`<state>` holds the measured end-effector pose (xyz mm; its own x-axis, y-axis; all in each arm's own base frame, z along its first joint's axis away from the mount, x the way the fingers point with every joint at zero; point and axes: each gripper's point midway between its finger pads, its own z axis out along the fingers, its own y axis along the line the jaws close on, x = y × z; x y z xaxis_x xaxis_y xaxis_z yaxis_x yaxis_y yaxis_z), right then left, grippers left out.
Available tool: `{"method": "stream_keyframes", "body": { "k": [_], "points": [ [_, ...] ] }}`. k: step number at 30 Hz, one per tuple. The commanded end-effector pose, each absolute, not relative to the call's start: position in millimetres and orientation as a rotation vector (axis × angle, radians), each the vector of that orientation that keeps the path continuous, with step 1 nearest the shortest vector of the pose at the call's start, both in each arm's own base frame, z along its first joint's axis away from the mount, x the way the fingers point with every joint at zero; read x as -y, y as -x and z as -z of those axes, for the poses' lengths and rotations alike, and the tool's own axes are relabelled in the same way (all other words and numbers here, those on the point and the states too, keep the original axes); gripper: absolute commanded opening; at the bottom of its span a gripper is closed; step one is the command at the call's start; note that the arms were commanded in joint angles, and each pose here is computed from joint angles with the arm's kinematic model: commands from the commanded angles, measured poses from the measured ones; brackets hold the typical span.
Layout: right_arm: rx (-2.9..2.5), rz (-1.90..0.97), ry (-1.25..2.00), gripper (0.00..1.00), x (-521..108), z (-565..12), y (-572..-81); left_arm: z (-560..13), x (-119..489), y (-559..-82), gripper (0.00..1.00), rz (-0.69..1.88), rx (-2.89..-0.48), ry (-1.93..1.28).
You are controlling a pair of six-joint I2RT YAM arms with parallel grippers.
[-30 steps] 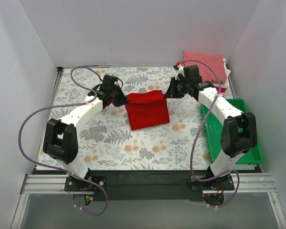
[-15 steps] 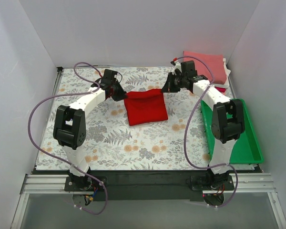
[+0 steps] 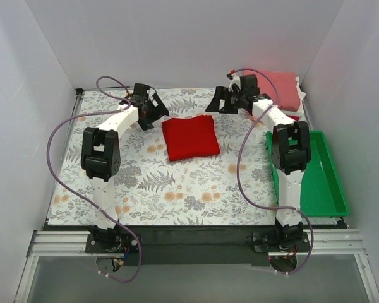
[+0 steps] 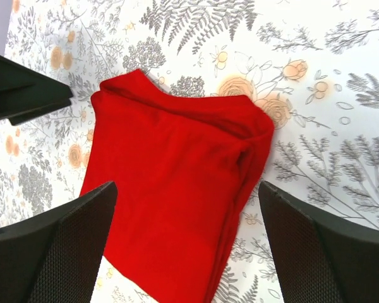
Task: Fold and stack the t-shirts
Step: Fold the tshirt, then neatly place the folded tshirt to the corner
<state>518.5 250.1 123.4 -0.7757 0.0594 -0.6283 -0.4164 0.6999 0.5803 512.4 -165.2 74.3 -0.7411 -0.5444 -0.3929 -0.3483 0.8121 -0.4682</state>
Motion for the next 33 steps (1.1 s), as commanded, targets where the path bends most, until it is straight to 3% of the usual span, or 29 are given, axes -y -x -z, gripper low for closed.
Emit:
{"method": "stream_keyframes", "body": {
  "k": [1, 12, 27, 33],
  "points": [
    [-2.135, -0.991, 0.350, 0.98, -248, -180, -514, -146, 167, -511, 0.90, 0.593, -2.335, 0.585],
    [-2.167, -0.836, 0.380, 0.98, -228, -129, -451, -118, 151, -421, 0.92, 0.608, -2.401, 0.654],
    [-2.216, -0.513, 0.428, 0.98, -241, -84, -468, -203, 67, -361, 0.94, 0.332, -2.008, 0.816],
    [-2.248, -0.484, 0.441, 0.90, -247, -64, -469, -212, 55, -352, 0.94, 0.300, -1.954, 0.847]
  ]
}}
